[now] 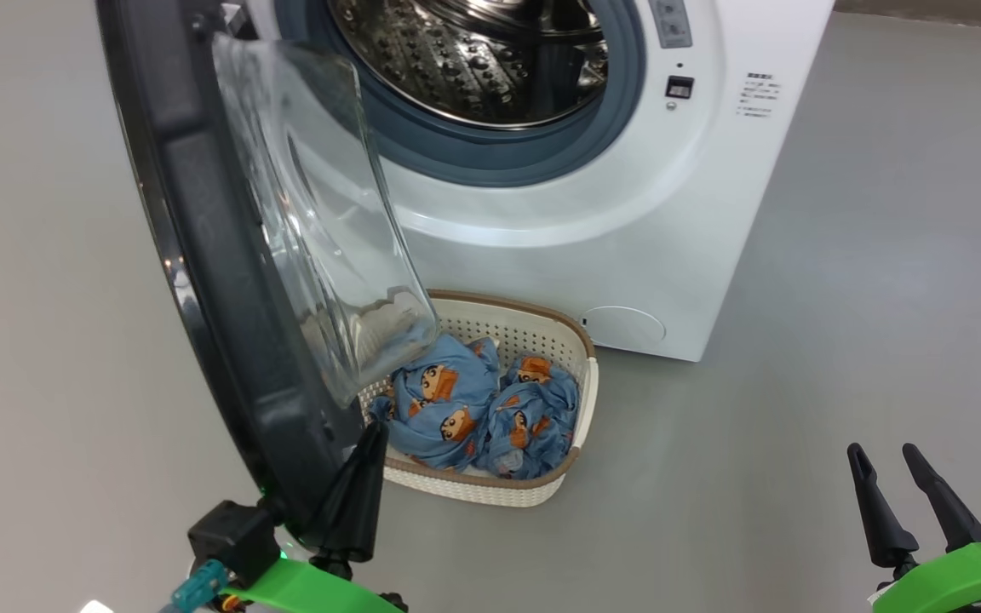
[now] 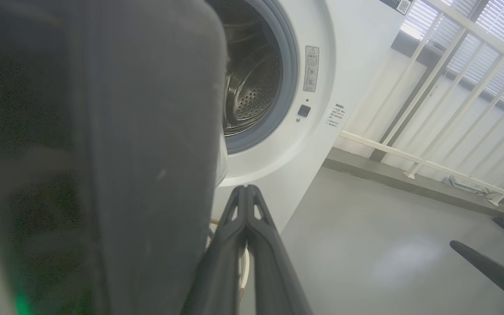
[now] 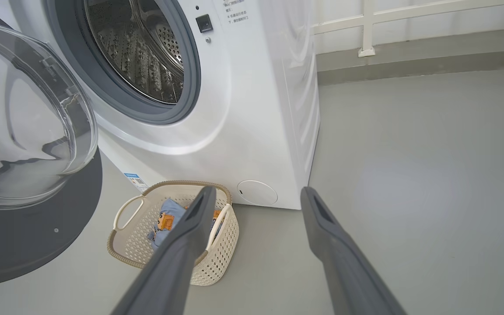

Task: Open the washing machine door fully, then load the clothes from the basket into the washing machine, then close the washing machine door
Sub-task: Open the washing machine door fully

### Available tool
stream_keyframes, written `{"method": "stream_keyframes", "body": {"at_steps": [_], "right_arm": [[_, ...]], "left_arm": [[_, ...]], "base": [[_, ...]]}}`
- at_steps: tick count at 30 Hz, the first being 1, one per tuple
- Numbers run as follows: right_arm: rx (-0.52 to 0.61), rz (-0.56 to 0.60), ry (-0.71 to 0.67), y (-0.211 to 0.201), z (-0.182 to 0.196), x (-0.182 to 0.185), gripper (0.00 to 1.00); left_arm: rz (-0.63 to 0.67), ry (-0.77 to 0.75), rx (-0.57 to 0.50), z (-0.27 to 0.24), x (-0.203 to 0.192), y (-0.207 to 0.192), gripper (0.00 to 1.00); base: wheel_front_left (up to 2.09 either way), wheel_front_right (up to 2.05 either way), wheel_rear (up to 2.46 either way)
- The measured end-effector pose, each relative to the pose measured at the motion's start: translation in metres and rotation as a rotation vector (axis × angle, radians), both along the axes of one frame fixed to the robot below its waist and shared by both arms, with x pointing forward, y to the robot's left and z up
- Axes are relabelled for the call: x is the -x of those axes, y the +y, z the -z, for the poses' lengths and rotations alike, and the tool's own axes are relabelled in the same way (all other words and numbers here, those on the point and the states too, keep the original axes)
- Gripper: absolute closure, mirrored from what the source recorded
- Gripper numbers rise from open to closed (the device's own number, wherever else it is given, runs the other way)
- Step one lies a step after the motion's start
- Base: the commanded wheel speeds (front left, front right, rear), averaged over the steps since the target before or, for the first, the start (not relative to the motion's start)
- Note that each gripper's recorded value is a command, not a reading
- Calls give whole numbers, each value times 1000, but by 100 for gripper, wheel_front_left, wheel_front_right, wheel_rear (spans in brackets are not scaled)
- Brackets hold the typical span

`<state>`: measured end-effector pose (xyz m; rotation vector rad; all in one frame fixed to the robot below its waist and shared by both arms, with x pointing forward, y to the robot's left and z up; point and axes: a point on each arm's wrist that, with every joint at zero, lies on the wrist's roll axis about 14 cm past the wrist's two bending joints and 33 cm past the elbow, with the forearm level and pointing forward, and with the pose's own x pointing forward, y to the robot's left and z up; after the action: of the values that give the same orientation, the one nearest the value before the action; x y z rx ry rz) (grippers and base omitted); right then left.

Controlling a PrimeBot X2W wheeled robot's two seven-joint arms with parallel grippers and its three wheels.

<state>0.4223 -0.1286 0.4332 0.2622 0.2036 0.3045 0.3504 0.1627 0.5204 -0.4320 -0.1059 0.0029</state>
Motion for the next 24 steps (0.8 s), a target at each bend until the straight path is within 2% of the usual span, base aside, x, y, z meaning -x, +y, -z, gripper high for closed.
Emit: {"method": "stream_keyframes", "body": {"at_steps": [24], "right_arm": [[-3,-92,2,34,2,-11,0]], "left_arm": [[-344,31,-109,0,37,99,100]], "base": [[0,0,0]]}}
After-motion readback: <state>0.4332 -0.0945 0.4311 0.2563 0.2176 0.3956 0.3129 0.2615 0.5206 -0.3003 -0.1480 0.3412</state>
